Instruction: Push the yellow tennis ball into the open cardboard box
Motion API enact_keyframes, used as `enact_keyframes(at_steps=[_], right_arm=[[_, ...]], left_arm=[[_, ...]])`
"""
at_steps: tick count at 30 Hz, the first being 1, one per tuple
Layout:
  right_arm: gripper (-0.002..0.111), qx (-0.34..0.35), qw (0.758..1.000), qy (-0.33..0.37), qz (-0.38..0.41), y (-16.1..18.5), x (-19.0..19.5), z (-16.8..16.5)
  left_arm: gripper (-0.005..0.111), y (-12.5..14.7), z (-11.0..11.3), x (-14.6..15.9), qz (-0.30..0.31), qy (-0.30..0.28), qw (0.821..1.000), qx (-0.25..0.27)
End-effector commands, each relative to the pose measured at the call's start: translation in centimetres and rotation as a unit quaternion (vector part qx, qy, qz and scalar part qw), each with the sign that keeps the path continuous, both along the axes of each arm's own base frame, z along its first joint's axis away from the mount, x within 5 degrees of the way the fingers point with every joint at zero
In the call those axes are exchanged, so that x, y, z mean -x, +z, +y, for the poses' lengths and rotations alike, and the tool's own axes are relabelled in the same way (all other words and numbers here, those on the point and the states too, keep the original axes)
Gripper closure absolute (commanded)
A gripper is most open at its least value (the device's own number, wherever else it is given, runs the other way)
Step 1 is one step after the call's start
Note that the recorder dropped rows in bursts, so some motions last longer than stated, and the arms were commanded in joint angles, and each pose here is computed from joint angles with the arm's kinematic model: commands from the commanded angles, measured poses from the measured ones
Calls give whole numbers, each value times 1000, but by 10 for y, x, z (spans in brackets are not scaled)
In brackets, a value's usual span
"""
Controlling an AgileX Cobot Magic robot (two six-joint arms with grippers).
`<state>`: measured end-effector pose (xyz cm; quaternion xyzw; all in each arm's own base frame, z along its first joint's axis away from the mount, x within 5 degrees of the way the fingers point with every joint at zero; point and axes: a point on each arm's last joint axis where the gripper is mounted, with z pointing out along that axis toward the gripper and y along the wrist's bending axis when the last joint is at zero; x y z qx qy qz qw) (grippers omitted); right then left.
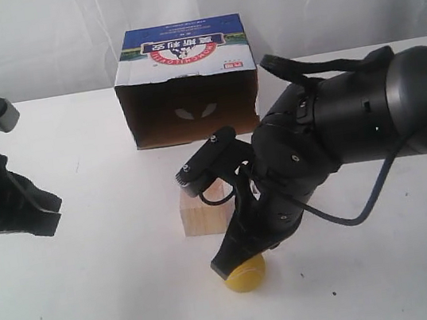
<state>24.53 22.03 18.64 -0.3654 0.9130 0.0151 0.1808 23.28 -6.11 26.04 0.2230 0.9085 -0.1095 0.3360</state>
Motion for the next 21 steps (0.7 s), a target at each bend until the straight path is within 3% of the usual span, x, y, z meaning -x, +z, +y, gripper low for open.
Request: enact_keyframes(at_steps=[1, 7, 13, 21], right_arm=[[108, -1, 999, -18, -32, 15, -1, -7], [108, -60, 997, -20, -33, 38, 8, -6], [108, -120, 992, 7, 35, 33, 20, 10], [108, -86, 994, 13, 69, 15, 20, 11]], left_arm=[[107, 2, -2, 0, 4, -5, 1000, 6], [107, 2, -2, 1, 5, -5, 1000, 6], [107, 2, -2, 0, 4, -5, 1000, 6], [107, 2, -2, 1, 6, -5, 1000, 6]])
